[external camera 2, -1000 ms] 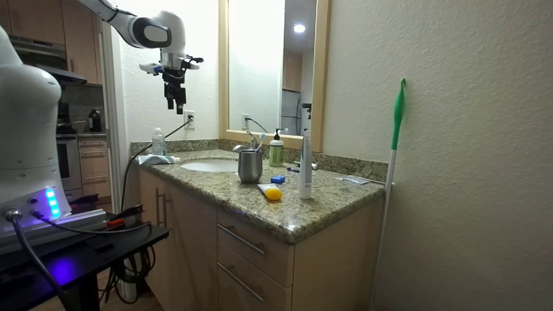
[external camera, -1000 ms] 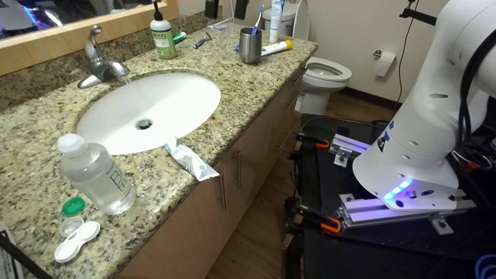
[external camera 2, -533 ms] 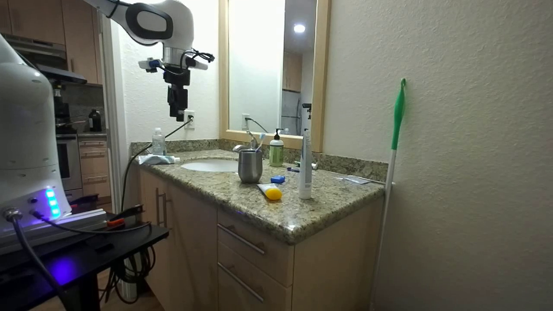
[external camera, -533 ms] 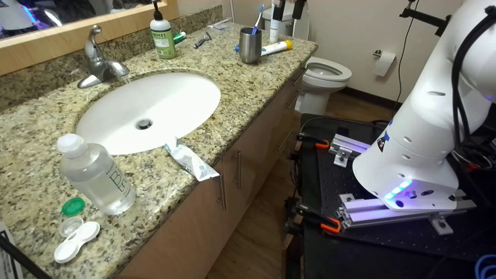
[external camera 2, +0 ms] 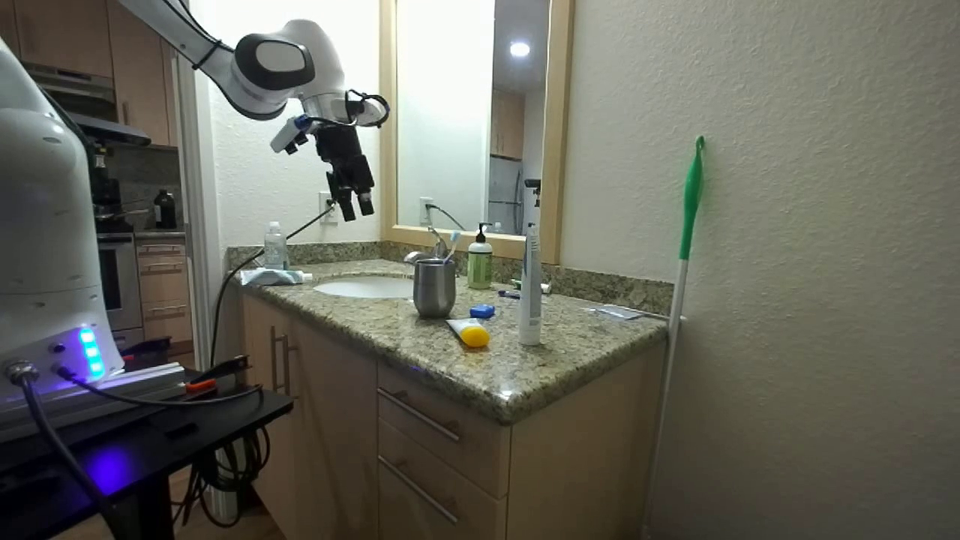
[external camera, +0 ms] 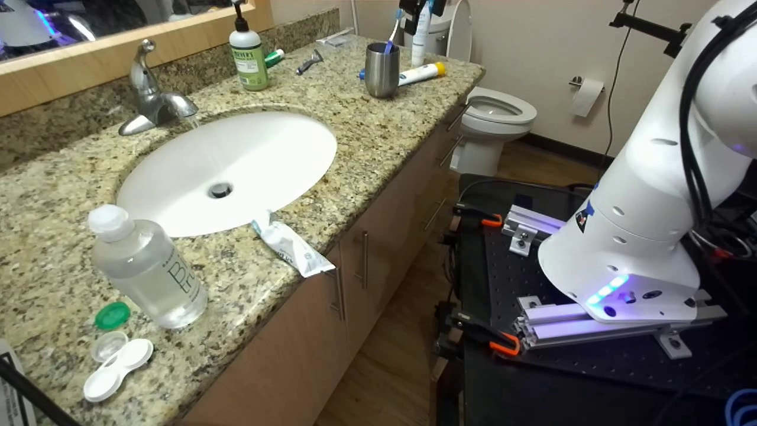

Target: Move the toothbrush cup closer to the toothpaste

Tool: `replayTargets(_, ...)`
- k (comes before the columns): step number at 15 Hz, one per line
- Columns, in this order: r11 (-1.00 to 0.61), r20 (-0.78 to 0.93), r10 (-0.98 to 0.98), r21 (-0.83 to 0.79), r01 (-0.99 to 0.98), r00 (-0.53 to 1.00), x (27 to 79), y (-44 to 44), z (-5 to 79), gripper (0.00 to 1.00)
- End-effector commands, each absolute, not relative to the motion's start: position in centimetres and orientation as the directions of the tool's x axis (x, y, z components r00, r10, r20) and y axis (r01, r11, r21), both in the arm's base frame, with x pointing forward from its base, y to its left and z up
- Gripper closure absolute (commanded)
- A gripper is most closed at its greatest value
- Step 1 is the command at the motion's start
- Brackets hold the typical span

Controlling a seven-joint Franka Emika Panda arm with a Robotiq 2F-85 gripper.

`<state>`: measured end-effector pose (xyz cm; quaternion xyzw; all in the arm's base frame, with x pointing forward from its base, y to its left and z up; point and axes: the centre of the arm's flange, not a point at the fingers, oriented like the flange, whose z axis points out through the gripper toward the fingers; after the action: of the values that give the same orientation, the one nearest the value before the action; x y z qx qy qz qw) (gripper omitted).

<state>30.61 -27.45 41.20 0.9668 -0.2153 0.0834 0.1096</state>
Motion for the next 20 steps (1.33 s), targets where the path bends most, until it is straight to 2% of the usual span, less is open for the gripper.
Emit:
replayTargets(1, -0.874, 0.213, -0.401, 0.202, -0.442, 0.891, 31.0, -27.5, 40.8, 0.0)
replayTargets(4, -0.862, 0.207, -0.411, 0.227, -0.452, 0.888, 31.6, -27.8, 40.2, 0.0)
replayTargets(8, -0.94, 0.091, -0.293, 0.154, -0.304, 0.952, 33.0, -28.4, 39.8, 0.0)
replayTargets(9, -0.939, 0.085, -0.282, 0.178, -0.293, 0.956, 33.4, -28.7, 40.2, 0.0)
replayTargets(14, -0.898, 0.127, -0.271, 0.324, -0.298, 0.954, 35.6, -31.5, 41.2, 0.0)
replayTargets(17, -0.9, 0.183, -0.295, 0.276, -0.337, 0.938, 37.3, -33.5, 40.7, 0.0)
replayTargets(19, -0.894, 0.259, -0.354, 0.187, -0.407, 0.898, 38.8, -33.9, 40.7, 0.0)
replayTargets(20, -0.895, 0.222, -0.331, 0.236, -0.38, 0.917, 36.7, -32.5, 41.1, 0.0)
